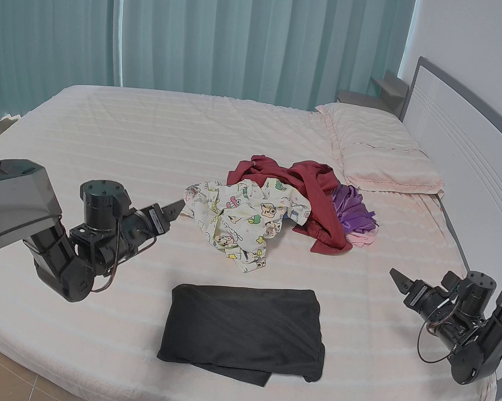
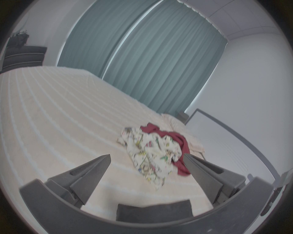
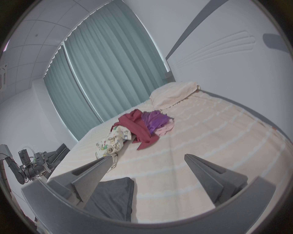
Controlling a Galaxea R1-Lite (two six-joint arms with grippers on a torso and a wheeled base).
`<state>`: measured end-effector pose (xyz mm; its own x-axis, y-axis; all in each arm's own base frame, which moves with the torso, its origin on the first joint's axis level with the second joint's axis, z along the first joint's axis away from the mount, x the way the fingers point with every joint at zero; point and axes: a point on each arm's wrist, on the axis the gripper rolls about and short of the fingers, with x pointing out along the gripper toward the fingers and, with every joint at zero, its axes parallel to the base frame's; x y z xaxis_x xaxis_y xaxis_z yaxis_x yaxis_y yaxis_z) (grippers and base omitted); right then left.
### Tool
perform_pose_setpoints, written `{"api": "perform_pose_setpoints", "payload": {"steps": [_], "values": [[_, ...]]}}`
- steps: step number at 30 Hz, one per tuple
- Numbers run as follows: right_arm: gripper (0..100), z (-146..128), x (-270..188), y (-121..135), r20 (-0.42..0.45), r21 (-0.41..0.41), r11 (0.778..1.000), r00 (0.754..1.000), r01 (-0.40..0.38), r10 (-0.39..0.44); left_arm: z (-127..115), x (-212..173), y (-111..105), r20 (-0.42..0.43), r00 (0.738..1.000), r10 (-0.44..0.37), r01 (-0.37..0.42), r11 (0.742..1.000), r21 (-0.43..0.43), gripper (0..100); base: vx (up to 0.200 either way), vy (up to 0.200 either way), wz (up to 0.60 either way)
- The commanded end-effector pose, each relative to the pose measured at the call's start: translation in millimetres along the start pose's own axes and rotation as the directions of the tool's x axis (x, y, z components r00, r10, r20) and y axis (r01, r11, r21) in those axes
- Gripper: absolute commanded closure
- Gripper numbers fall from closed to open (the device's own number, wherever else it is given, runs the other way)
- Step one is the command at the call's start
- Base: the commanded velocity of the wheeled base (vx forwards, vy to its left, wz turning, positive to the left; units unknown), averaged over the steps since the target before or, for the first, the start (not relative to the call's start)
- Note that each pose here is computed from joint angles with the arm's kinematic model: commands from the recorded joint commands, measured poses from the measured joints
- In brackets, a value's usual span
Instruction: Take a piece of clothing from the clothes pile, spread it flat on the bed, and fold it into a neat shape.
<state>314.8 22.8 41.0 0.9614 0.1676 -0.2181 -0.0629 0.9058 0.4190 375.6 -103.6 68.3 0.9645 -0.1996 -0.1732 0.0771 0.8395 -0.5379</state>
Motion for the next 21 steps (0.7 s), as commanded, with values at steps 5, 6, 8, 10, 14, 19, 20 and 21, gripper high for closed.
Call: {"api": "perform_pose_setpoints", "payload": {"steps": [5,6,8,10,14,19,20,21], "values": [[0,28.9,-49.3,11.2,0.093,-0.003,1.000,0.996,-0.003,0.004,54.5,-21.0,-33.0,0.186,0.982,-0.017,0.020,1.000,-0.015,0,0.000,0.000,0.00],[0,31.7,-62.2,14.2,0.102,-0.004,1.000,0.995,-0.006,0.006,67.0,-33.6,-38.9,0.230,0.973,-0.011,0.016,1.000,-0.022,0,0.000,0.000,0.00],[0,35.8,-74.8,17.8,0.125,-0.008,1.000,0.992,-0.016,0.017,76.6,-48.7,-43.6,0.258,0.966,-0.010,0.016,1.000,-0.023,0,0.000,0.000,0.00],[0,39.9,-92.5,22.6,0.151,-0.008,0.999,0.988,-0.033,0.034,87.8,-71.8,-45.5,0.282,0.959,-0.016,0.023,1.000,-0.021,0,0.000,0.000,0.00],[0,41.8,-126.4,28.3,0.173,-0.014,0.999,0.983,-0.051,0.053,97.9,-112.8,-42.7,0.292,0.956,0.003,0.000,1.000,-0.012,0,0.000,0.000,0.00],[0,50.6,-165.8,39.3,0.265,-0.030,0.994,0.958,-0.101,0.105,95.9,-166.9,-27.7,0.309,0.950,0.031,-0.049,0.998,0.048,0,0.000,0.000,0.00],[0,52.5,-169.1,40.6,0.279,-0.032,0.994,0.954,-0.107,0.112,95.5,-172.1,-27.5,0.312,0.950,0.030,-0.048,0.998,0.049,0,0.000,0.000,0.00],[0,52.5,-169.1,40.6,0.279,-0.032,0.994,0.954,-0.107,0.112,95.5,-172.1,-27.5,0.312,0.950,0.030,-0.048,0.998,0.049,0,0.000,0.000,0.00]]}}
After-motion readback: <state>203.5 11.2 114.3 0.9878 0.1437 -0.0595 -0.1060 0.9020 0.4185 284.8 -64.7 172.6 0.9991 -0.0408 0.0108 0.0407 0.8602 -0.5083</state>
